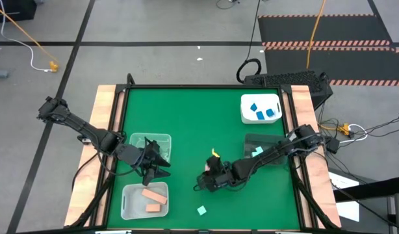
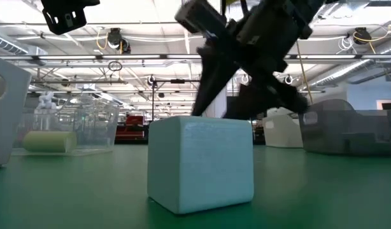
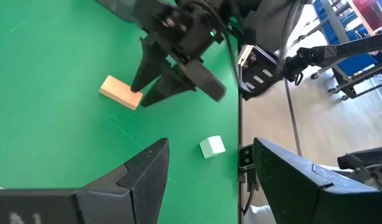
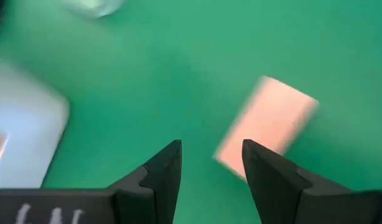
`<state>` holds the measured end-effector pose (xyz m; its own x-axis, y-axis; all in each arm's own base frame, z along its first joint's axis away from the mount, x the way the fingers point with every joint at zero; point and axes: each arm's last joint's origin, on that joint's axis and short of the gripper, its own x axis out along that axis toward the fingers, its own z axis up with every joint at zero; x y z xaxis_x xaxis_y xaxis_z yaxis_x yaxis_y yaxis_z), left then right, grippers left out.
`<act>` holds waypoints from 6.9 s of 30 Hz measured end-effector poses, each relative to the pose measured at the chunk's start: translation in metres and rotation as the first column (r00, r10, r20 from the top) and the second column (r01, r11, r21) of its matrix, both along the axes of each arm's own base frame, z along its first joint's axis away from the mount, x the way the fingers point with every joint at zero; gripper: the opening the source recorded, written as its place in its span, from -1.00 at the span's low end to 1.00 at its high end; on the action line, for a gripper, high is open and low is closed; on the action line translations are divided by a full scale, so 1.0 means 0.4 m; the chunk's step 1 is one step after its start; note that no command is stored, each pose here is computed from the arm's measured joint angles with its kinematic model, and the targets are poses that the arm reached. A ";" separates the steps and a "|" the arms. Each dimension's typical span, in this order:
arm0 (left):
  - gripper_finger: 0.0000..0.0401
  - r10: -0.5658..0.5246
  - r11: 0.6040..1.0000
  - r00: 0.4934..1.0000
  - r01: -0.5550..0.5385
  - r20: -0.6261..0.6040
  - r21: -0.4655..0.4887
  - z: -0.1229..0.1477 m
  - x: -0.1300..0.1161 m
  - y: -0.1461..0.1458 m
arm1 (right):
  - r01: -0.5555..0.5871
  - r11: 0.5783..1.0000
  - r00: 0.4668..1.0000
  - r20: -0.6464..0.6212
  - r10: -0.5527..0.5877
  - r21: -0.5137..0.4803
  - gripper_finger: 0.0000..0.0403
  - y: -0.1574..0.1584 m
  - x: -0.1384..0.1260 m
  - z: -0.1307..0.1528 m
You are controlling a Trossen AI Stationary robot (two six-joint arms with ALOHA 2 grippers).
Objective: Sort & place blocks by color
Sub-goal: Put the brown block into the gray bin, then put the light blue block into the black bin
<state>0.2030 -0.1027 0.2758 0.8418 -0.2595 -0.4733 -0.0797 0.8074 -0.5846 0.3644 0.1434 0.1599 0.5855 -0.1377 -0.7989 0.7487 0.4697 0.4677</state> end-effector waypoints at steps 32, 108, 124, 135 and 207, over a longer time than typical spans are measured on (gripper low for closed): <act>0.16 -0.016 0.999 1.000 0.015 0.008 0.028 0.000 0.000 0.000 | 0.203 0.972 0.977 -0.087 -0.193 0.118 0.32 -0.091 0.023 -0.031; 0.16 0.421 0.869 0.904 -0.424 -0.068 -0.254 0.004 0.033 0.084 | -0.202 0.398 0.740 0.128 0.661 -0.895 -0.41 -0.101 0.130 0.199; 0.05 0.477 0.828 0.873 -0.486 -0.104 -0.278 -0.043 0.100 0.090 | -0.205 0.371 0.754 0.096 0.649 -0.906 -0.41 -0.129 0.136 0.198; -0.71 0.432 0.843 0.896 -0.443 -0.105 -0.306 -0.045 0.110 0.082 | -0.235 0.438 0.753 0.123 0.646 -0.868 -0.32 -0.105 0.126 0.194; 0.00 -0.237 0.939 0.862 0.084 -0.449 -0.333 -0.066 -0.179 -0.197 | -0.651 0.563 0.603 0.104 0.791 -0.509 0.04 0.200 -0.078 0.017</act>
